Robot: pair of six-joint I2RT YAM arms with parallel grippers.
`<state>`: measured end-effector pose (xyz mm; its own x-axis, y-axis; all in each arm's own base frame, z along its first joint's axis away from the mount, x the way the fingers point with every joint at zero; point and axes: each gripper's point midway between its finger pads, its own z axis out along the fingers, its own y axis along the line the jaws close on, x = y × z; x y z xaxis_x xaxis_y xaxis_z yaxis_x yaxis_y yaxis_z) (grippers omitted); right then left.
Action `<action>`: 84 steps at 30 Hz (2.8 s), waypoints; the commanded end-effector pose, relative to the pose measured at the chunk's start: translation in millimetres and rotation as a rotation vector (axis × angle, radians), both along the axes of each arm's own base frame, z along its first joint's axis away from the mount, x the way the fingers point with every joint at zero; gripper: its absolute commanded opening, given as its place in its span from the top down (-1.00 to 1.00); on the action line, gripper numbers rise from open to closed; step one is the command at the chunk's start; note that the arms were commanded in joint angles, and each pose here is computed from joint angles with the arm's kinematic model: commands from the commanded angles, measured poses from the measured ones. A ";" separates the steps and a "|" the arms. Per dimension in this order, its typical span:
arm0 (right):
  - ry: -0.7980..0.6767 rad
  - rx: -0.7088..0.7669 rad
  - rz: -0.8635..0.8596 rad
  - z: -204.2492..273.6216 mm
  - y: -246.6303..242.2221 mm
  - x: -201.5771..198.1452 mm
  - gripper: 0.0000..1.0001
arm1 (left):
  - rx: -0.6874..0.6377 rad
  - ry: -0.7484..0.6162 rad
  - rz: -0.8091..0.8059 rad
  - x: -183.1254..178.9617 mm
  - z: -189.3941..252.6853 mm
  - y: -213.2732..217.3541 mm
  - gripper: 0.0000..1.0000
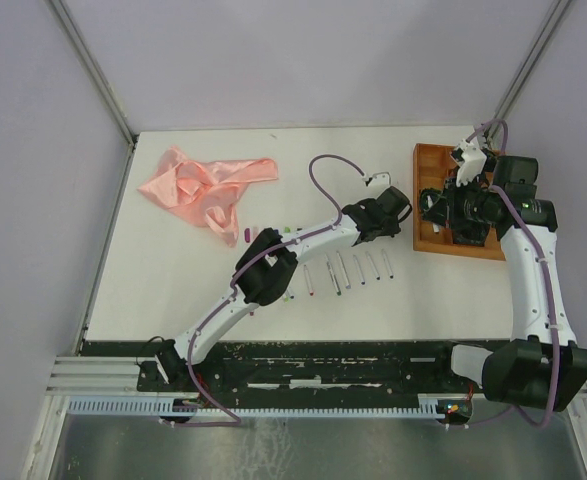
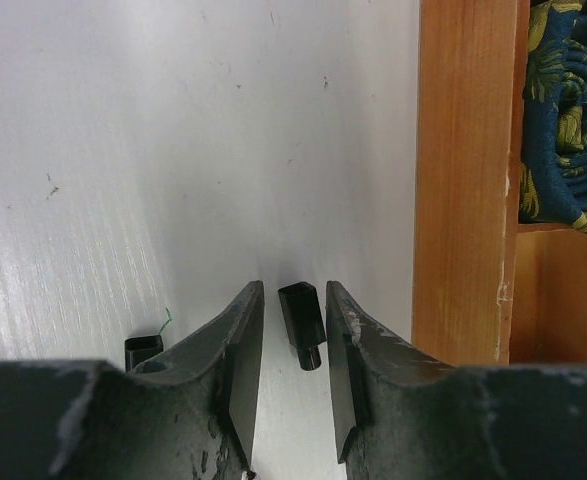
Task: Open the pen caps
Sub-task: Place the pen cap at the center of the board, then place the pen at the center of the board.
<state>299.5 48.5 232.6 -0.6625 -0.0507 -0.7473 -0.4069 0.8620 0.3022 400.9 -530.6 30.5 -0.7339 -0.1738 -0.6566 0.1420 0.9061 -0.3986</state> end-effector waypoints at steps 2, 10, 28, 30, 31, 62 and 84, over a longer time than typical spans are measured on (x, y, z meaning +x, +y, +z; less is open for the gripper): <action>-0.017 0.013 -0.006 3.2 -0.8 4.3 1.00 | 0.016 0.001 0.000 -2.8 11.9 5.5 0.23; -0.018 0.031 0.013 4.0 2.3 2.5 1.00 | -0.026 -0.068 -0.010 2.1 61.8 3.7 0.15; -0.068 0.098 0.115 8.5 17.7 -5.6 1.00 | -0.113 -0.358 0.097 -23.5 199.4 118.0 0.03; -0.051 0.095 0.113 1.2 16.4 -3.1 0.98 | -0.109 -0.387 0.093 -34.6 192.3 144.2 -0.07; -0.039 0.091 0.108 -2.9 15.0 -1.3 0.98 | -0.112 -0.408 0.090 -40.5 192.9 157.1 -0.13; 0.541 -0.281 0.116 -181.5 10.3 4.4 0.89 | -0.389 -0.581 0.132 -184.9 156.4 350.0 -0.67; 0.630 -0.331 0.072 -209.6 8.8 6.8 0.81 | -0.419 -0.552 0.142 -188.0 148.2 350.6 -0.68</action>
